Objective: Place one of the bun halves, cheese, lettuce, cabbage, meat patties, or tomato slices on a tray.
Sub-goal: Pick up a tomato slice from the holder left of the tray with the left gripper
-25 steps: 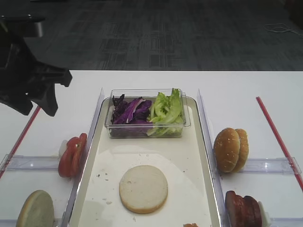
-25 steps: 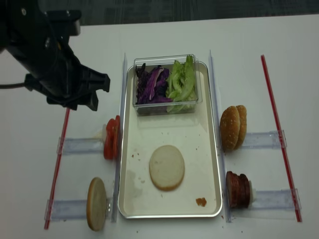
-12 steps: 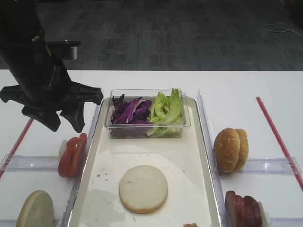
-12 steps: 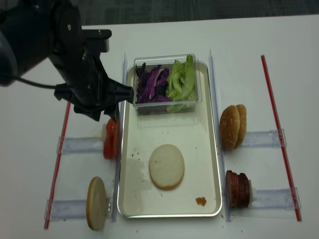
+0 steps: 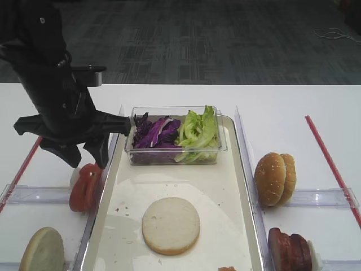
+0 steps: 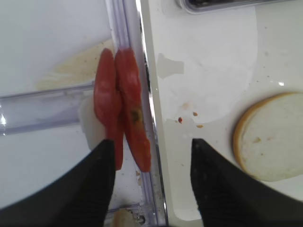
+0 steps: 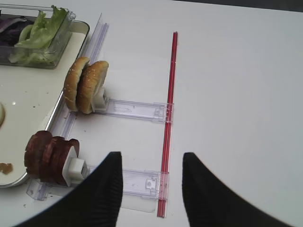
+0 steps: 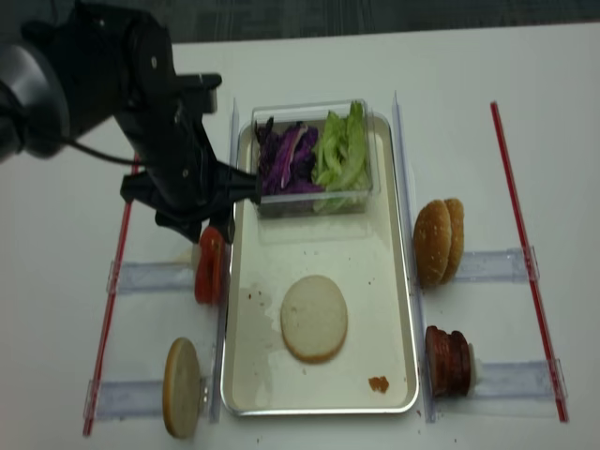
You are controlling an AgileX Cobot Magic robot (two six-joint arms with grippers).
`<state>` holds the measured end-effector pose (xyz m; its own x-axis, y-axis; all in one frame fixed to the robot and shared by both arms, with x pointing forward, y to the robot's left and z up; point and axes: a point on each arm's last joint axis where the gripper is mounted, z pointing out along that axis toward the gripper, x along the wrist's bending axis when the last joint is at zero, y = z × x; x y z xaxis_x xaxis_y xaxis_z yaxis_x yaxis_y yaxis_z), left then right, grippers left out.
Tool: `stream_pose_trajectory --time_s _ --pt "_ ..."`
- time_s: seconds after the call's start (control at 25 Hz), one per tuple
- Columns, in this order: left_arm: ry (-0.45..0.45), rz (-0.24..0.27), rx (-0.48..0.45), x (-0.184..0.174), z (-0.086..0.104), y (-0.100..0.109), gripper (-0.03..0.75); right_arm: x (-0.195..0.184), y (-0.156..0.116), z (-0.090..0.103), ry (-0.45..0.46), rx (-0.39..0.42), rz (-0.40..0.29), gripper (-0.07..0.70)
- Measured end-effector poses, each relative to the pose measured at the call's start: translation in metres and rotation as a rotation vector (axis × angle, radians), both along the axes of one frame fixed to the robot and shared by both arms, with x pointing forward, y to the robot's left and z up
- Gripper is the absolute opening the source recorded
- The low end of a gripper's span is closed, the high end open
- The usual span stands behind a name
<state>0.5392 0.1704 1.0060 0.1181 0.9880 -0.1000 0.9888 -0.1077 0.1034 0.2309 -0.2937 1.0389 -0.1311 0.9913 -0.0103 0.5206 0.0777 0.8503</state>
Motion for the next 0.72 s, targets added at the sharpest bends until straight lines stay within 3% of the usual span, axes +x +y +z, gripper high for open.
stream_pose_trajectory --time_s 0.72 --pt "0.08 -0.026 0.004 0.013 -0.041 -0.008 0.342 0.0 0.0 0.0 0.0 0.0 0.0 0.326"
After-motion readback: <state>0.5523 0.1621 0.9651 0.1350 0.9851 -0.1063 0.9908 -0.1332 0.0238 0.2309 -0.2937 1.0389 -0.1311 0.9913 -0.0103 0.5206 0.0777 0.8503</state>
